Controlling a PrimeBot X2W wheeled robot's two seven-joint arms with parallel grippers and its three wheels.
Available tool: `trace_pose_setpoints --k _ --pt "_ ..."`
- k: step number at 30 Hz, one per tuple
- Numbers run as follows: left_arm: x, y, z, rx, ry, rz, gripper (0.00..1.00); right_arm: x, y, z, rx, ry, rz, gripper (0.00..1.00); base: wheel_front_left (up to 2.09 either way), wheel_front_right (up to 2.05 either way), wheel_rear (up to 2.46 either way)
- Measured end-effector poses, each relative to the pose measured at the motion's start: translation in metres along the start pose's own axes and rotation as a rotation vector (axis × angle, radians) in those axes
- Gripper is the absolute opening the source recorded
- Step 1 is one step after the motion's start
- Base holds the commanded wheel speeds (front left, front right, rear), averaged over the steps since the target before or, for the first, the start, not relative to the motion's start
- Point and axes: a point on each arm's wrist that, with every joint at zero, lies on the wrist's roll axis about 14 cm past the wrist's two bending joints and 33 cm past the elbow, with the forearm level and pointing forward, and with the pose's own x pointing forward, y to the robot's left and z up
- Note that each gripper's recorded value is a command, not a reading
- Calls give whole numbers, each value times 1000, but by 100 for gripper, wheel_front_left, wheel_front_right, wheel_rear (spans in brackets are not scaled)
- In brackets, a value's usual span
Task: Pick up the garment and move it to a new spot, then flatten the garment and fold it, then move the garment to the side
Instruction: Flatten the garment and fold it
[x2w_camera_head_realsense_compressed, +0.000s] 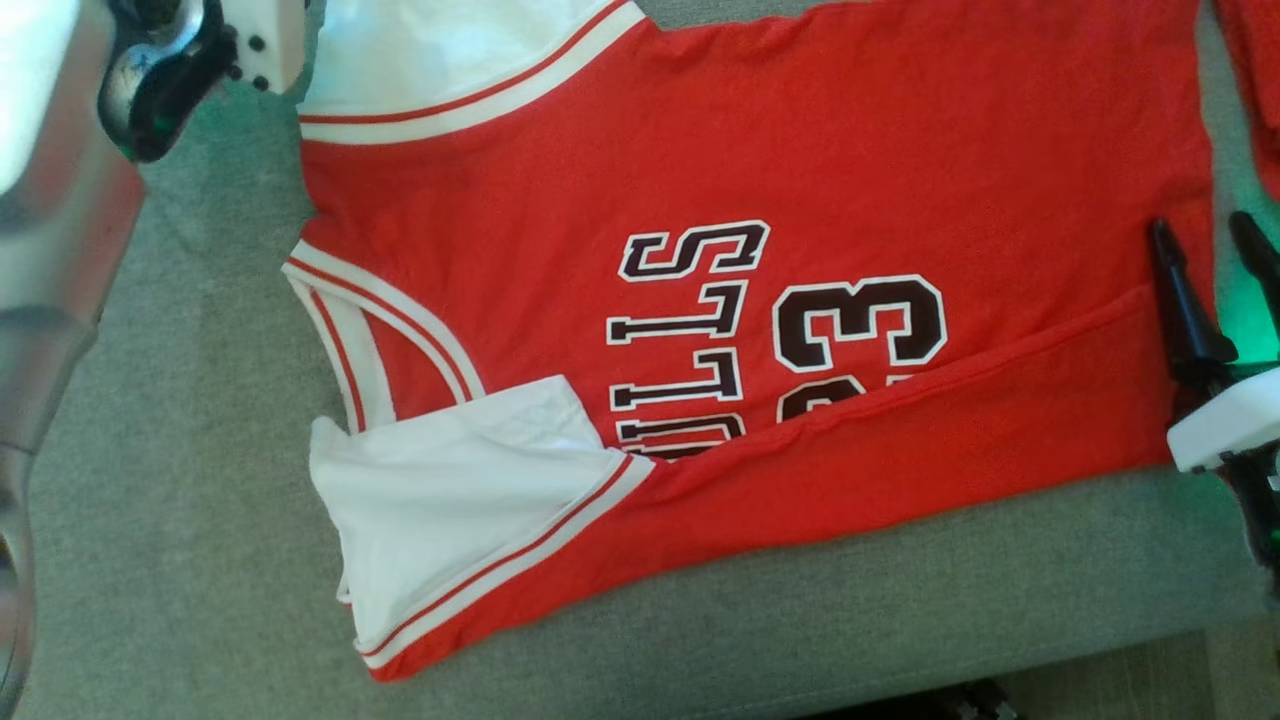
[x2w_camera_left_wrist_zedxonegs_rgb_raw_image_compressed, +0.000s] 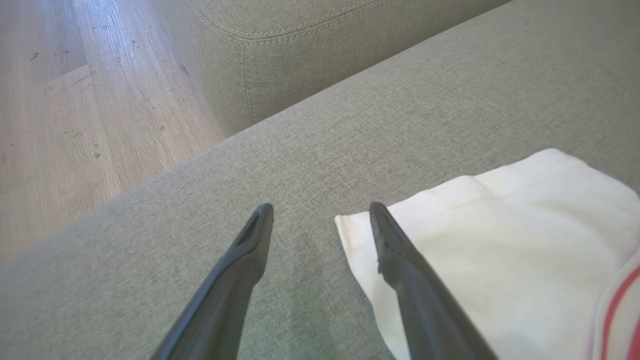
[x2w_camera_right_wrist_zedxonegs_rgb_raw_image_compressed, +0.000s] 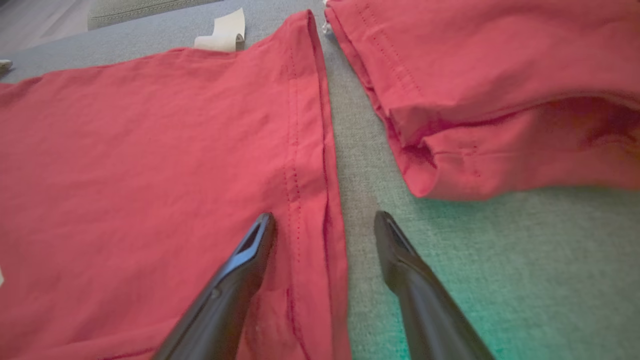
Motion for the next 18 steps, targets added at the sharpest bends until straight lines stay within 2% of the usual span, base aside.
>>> trace_pose_setpoints --k 13,14,15,16,17,18 --pt "17 -13 -20 -7 61 -50 100 2 -4 1 -3 -3 -11 100 0 0 0" --pt "16 -14 -21 -13 65 -56 98 2 -5 1 -3 -3 -12 100 0 0 0" --pt "16 -15 -21 -18 68 -59 60 1 -5 1 -3 -3 -14 100 0 0 0" --pt "15 -16 -22 -25 74 -66 17 1 -6 1 -2 -3 -16 100 0 0 0" --pt "15 -18 -22 -26 78 -70 0 1 -6 2 -2 -4 -16 100 0 0 0" --pt "14 -20 -23 -27 82 -76 0 1 -6 2 -1 -5 -17 100 0 0 0"
